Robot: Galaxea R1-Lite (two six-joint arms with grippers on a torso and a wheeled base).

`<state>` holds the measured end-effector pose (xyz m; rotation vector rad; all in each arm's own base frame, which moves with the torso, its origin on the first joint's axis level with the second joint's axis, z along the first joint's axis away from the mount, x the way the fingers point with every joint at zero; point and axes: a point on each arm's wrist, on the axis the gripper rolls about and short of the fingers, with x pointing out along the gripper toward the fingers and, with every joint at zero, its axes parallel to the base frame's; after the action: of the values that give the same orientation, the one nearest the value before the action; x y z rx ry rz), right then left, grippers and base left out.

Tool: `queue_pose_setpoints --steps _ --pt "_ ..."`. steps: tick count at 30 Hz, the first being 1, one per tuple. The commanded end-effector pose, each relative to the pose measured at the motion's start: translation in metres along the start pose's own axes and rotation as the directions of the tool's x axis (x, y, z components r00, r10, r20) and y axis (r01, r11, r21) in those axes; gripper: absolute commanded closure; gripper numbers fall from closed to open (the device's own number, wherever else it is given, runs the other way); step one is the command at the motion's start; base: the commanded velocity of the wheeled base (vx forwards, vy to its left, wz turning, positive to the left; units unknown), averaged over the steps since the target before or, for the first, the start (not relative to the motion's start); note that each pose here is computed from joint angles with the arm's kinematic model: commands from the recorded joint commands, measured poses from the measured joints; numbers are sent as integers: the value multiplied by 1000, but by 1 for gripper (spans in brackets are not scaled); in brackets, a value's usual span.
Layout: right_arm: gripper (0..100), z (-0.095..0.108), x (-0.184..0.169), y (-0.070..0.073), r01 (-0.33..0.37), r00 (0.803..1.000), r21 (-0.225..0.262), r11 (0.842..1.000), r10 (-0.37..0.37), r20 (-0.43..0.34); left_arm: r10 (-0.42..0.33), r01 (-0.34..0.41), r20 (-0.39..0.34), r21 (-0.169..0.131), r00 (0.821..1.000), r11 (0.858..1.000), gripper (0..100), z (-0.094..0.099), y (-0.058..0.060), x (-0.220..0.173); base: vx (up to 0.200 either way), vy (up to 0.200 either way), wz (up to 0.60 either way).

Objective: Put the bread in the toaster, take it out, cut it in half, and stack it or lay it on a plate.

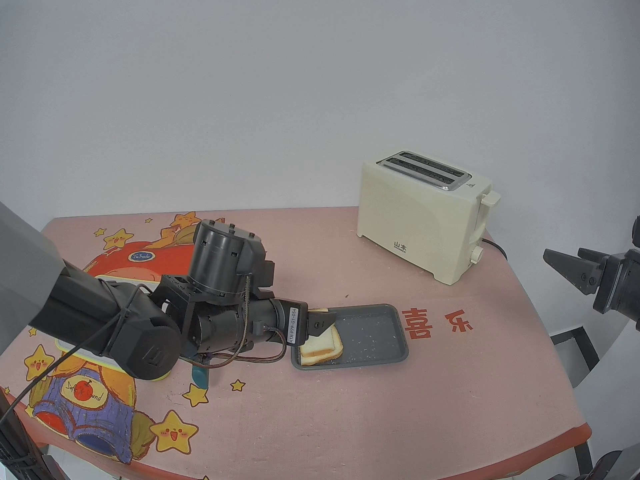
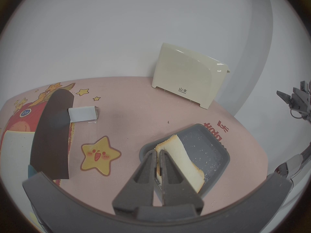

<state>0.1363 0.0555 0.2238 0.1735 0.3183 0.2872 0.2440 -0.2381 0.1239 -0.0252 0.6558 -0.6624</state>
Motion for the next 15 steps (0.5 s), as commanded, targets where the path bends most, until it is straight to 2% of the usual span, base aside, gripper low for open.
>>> queue_pose_setpoints --steps 1,2,5,9,11,15 --pt "0 0 0 0 1 1000 -1 1000 -1 -2 -2 2 11 -1 1000 1000 0 1 -1 -9 0 0 0" --pt "0 0 0 0 0 1000 -1 1000 0 -3 -8 8 41 -2 999 1000 0 6 -1 -22 0 0 0" --pt "0 0 1 0 2 1000 1 1000 -2 -5 -13 13 65 0 998 1000 0 8 -2 -34 0 0 0" --pt "0 -1 2 0 3 1000 0 1000 -3 -11 -3 4 133 -2 991 1000 0 17 -4 -55 0 0 0" --pt "0 -1 2 0 3 1000 -1 1000 -3 -11 -3 4 193 -7 981 1000 0 24 -6 -76 0 0 0" --pt "0 -2 2 0 4 1000 -2 1000 -4 -14 -17 18 244 -3 970 1000 0 26 -6 -103 0 0 0"
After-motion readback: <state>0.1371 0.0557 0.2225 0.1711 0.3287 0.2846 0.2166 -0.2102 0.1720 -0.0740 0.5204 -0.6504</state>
